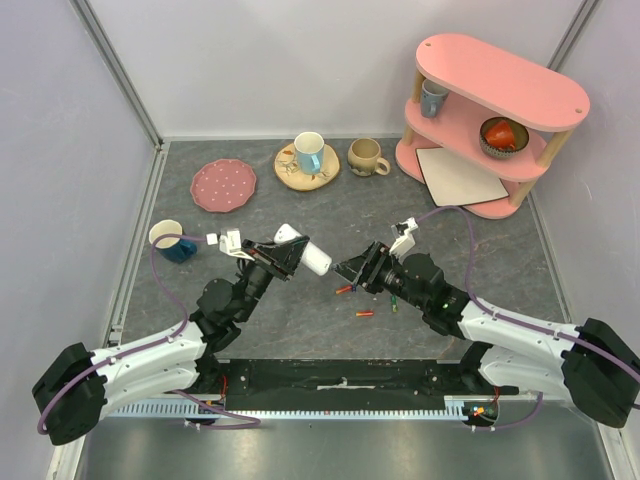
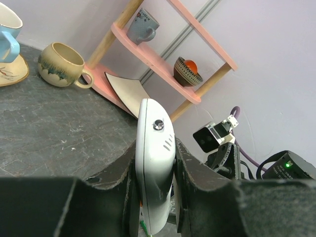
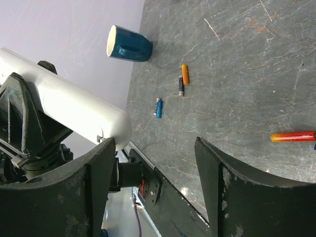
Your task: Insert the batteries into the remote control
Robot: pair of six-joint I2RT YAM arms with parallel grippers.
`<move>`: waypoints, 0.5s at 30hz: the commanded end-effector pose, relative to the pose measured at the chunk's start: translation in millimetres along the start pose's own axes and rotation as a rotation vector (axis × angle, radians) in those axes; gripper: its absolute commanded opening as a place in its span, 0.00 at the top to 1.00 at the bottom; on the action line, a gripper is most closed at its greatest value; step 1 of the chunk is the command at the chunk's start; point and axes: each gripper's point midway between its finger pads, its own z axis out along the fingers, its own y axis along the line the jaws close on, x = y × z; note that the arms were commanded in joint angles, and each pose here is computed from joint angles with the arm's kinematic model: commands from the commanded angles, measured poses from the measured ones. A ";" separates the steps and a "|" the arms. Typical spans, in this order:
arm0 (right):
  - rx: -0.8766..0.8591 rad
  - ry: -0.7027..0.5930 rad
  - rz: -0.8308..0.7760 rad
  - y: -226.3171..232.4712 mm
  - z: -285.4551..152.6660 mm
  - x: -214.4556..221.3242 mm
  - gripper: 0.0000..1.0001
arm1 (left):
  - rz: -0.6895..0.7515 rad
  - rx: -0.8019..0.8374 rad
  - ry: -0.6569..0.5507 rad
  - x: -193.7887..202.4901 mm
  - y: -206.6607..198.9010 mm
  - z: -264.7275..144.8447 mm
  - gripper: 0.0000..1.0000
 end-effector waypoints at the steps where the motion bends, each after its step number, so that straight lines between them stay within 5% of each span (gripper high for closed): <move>1: -0.027 -0.049 0.002 9.9 4.6 -12.5 0.27 | -0.048 0.049 -0.016 -6.6 -14.3 0.6 0.98; 15: -0.036 -0.042 -0.003 15.9 9.2 -13.9 0.27 | -0.027 0.036 0.012 0.9 -11.2 4.6 0.98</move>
